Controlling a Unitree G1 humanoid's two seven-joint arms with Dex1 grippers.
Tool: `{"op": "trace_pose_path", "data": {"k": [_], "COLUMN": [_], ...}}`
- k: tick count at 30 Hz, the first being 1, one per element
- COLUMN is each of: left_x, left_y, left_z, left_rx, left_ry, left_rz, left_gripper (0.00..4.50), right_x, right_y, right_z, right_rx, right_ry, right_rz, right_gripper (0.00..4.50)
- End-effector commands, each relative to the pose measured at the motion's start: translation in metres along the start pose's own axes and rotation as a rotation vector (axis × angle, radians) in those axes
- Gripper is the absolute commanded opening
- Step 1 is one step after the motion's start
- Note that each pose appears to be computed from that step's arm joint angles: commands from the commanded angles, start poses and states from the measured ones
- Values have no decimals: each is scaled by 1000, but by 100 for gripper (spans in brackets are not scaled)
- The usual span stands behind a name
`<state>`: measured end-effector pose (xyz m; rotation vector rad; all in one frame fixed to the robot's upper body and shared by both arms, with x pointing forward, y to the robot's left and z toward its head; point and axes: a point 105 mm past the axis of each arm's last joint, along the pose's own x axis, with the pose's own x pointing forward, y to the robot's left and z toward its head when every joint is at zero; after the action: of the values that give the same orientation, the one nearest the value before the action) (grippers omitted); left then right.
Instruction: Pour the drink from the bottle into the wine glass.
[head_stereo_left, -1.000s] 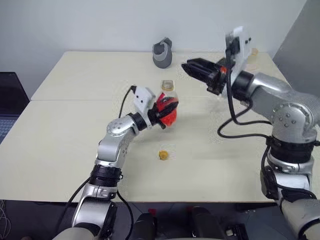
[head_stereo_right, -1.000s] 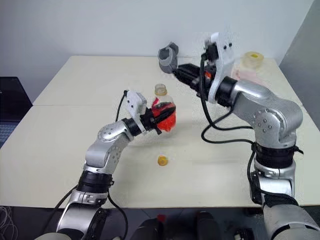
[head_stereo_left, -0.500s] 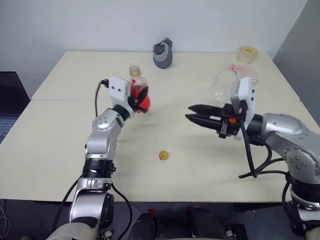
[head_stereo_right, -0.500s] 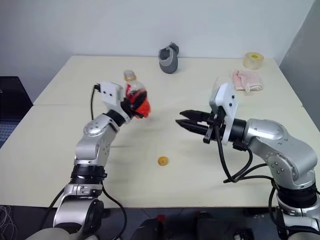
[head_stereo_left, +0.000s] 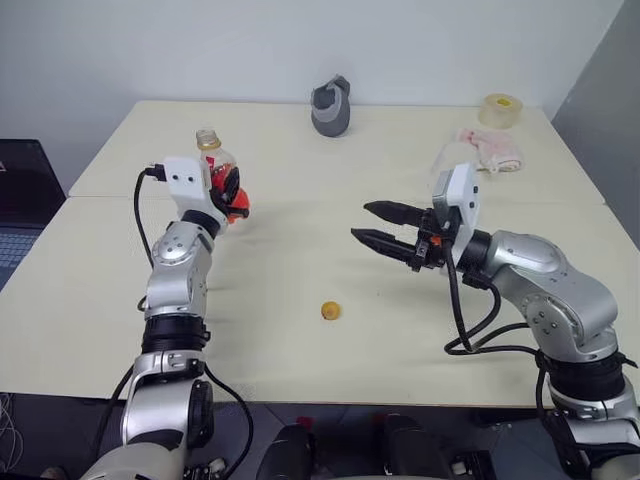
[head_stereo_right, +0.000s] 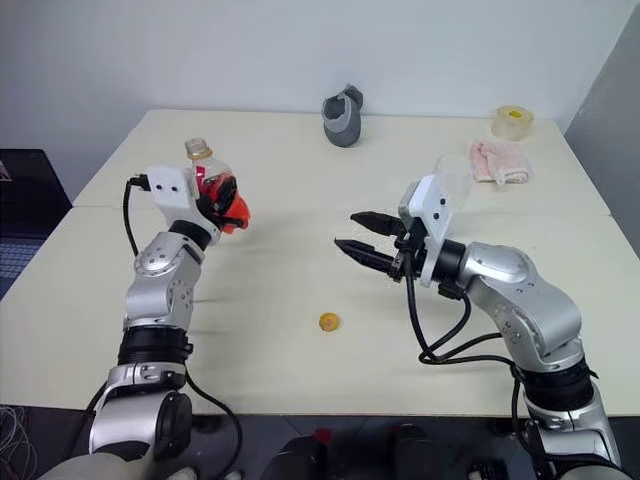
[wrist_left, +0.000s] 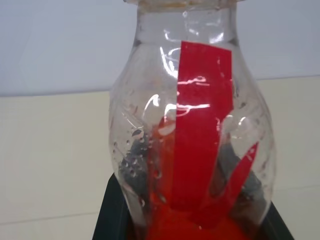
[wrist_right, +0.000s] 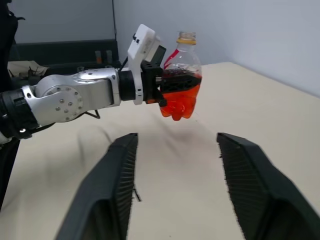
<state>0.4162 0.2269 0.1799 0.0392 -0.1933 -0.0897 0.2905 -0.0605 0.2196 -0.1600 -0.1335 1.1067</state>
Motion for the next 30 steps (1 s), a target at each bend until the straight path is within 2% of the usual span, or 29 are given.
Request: {"op": "trace_pose_path", "data": {"k": [1, 3, 14, 24, 30], "left_x": [0, 1, 4, 3, -2], "left_y": [5, 6, 18, 18, 19], "left_z": [13, 11, -15, -27, -31], "left_rx": [-11, -12, 0, 20, 15], "left_ry": [-66, -63, -27, -31, -32], "left_rz": [24, 26, 52, 47, 46], "left_gripper": [99, 99, 99, 99, 288], "right_x": [1, 1, -3, 0, 1], "right_y": [4, 5, 7, 4, 3], "right_z": [1, -1, -13, -9, -9], "right_rx": [-21, -18, -26, -32, -35], "right_ry": [-20, -15, 16, 1, -1], "right_rz": [-7, -12, -42, -53, -54], "right_gripper": [387, 447, 447, 447, 450]}}
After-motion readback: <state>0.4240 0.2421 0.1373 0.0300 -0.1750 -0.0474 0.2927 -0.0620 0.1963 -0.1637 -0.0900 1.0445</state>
